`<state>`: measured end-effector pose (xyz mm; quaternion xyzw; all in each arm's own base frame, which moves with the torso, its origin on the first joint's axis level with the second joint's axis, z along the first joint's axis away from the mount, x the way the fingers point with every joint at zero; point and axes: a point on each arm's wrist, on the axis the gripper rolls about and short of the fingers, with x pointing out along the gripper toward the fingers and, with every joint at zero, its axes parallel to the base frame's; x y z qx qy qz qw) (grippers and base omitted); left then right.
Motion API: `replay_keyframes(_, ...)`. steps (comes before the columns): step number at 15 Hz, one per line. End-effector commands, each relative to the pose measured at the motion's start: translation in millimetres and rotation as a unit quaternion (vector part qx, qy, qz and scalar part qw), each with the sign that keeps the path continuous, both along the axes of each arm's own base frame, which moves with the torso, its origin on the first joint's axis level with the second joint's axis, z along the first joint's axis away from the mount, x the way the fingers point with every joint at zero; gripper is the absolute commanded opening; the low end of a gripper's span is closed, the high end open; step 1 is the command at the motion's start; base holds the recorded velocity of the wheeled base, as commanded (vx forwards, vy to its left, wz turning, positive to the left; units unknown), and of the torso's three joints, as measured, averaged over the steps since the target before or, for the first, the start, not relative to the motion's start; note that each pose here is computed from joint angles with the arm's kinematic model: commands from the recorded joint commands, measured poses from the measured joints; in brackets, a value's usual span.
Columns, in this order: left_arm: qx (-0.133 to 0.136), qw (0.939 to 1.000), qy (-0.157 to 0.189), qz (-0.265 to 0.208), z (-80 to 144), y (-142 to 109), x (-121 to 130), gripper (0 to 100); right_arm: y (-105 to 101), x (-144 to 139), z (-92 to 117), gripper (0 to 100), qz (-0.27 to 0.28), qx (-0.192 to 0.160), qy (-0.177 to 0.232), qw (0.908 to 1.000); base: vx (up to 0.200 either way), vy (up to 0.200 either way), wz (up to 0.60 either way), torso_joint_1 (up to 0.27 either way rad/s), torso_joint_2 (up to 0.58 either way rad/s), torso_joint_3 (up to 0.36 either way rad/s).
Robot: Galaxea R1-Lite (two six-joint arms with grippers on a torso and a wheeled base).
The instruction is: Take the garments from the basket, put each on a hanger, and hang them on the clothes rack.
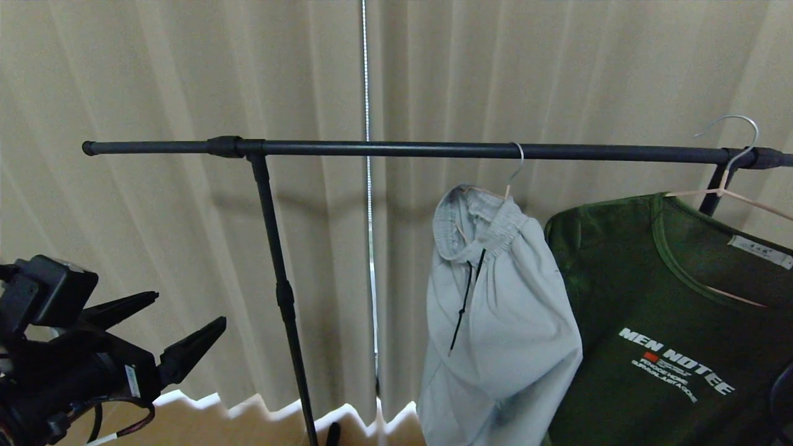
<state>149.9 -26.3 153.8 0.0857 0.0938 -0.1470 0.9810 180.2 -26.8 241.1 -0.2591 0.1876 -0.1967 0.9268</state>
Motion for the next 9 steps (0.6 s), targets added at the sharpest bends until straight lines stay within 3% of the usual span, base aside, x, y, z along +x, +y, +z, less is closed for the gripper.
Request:
replay_keyframes(1, 0.0, 1.0, 0.0, 0.0, 0, 0, -1, 100, 3, 16, -6, 0, 0.002, -0.001, 0.021, 0.9998, 0.0, 0.0, 0.0, 0.0, 0.0, 0.0)
replay_keyframes(9, -0.003, 0.9999, -0.016, 0.0, 4, 1, -8, 100, 6, 57, -15, 0, -0.023, -0.012, 0.055, 0.9982, 0.0, 0.0, 0.0, 0.0, 0.0, 0.0)
